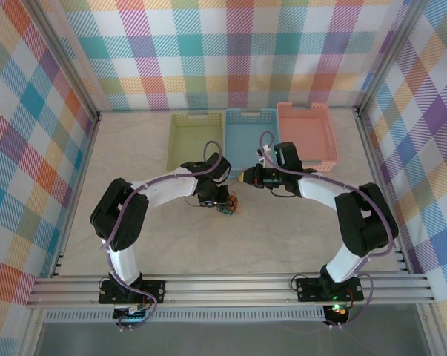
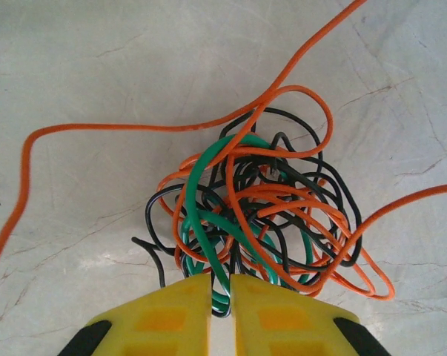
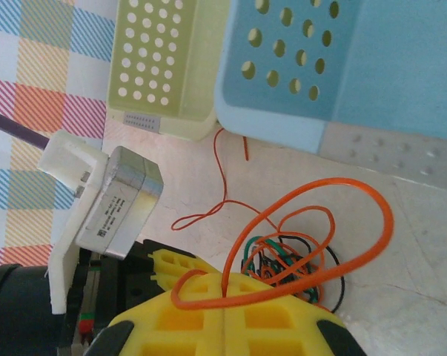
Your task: Untangle the cables
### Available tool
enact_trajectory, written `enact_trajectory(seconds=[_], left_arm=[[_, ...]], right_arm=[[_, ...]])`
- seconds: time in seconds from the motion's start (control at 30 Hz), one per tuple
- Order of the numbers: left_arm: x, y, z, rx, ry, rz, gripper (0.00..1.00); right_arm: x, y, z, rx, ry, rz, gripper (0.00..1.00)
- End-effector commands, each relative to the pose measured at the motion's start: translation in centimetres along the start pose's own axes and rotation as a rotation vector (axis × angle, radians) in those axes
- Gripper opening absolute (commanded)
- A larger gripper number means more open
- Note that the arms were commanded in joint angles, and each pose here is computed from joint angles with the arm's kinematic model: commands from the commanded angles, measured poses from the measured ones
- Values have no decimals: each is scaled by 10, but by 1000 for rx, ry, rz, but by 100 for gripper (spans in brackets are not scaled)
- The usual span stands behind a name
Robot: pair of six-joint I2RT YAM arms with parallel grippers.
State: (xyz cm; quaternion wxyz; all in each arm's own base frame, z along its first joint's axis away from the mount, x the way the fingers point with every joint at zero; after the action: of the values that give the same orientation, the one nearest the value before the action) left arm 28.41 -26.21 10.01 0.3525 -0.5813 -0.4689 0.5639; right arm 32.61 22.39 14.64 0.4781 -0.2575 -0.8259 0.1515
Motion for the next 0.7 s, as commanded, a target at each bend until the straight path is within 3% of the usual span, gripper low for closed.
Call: enact_trajectory(seconds=[0.0,0.2,0.43,0.67], left_arm=[[9,5,8,23,15,-50,14],[11,7,8,25,14,-53,11],[15,6,8,20,15,-63,0],[21,1,9,10,14,-71,0]], right_arm=[[7,-11,-8,-46,-30,-5,0],[2,-18,-10,-69,-25,27,0],[-5,-28,-12,-97,-20,70,0],[-11,-38,-13,-128,-4,108,0]])
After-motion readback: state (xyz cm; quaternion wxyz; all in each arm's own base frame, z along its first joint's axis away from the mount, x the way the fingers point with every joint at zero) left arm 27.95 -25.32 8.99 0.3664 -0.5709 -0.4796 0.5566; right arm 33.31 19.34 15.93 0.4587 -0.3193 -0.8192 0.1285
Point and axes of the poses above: each hand's point on the last joint's axis, 136 mm out from that joint toward the fingers, its own y axis out along the fingers, its own x axis along the line the jaws close on, z = x × y, the point moved 5 cm from there along -y, back along the fingers, and after that the axes turned 11 degrees about -y, right-handed, at the moved point
